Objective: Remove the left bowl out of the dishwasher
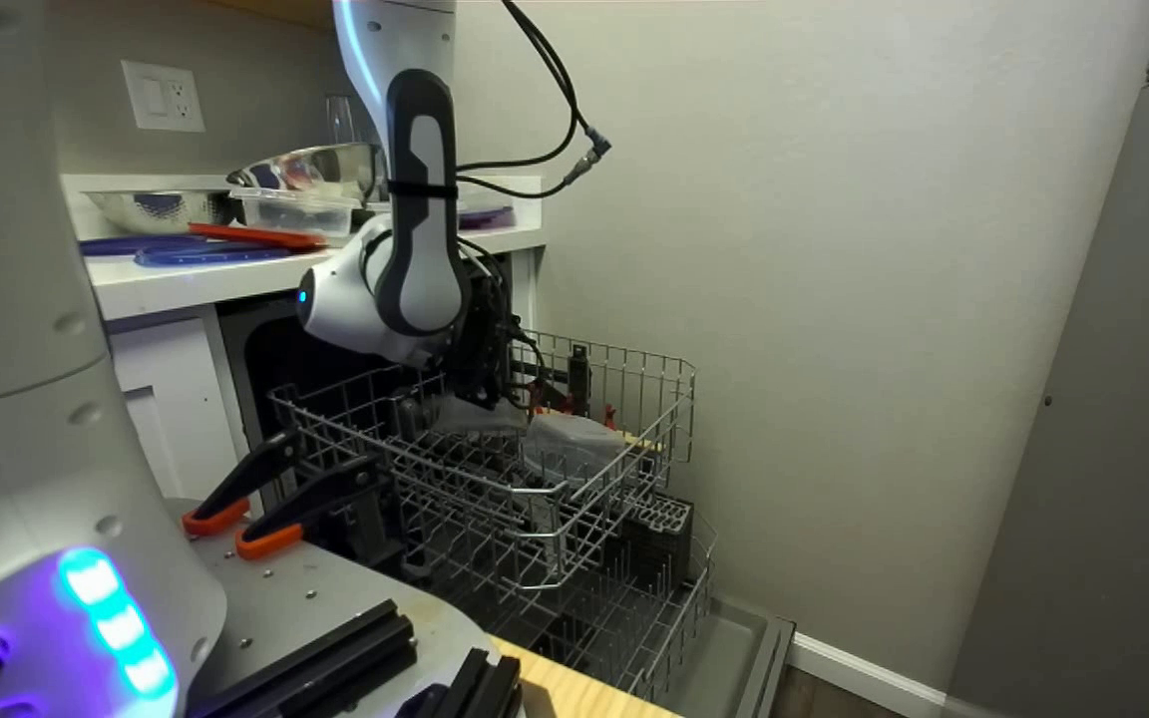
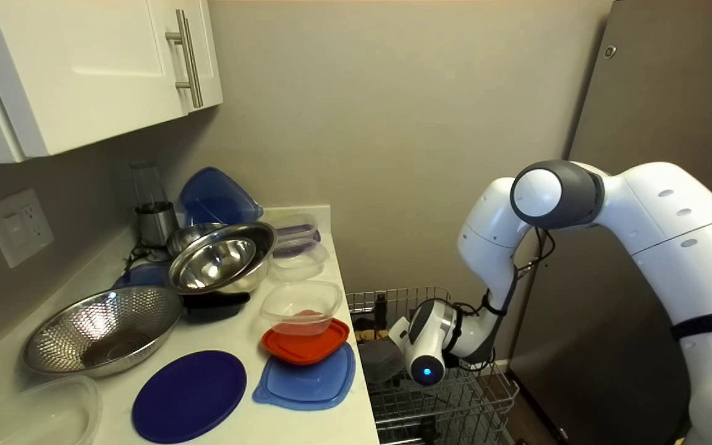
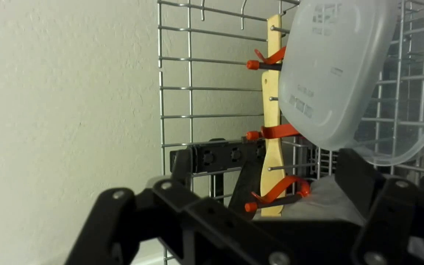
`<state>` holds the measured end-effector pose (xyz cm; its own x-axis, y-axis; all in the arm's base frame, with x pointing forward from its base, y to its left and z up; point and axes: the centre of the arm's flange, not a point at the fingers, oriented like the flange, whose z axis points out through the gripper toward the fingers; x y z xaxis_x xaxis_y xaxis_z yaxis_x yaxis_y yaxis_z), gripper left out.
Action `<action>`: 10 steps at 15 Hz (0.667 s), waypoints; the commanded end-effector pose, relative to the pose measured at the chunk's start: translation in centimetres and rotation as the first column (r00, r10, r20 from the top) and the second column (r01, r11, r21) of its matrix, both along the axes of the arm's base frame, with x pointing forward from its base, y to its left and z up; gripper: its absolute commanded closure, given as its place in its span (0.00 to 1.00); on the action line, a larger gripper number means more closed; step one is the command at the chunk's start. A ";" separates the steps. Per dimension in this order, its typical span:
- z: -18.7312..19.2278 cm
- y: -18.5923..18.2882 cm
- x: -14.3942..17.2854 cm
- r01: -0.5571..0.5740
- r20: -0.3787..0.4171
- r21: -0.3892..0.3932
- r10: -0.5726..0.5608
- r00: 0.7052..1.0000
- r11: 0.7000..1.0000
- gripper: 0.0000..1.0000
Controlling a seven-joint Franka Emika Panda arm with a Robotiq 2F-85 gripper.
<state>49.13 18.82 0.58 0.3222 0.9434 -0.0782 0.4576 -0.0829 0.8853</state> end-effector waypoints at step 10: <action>1.8 2.1 -1.7 -0.052 -0.185 0.185 0.087 0.979 0.981 0.00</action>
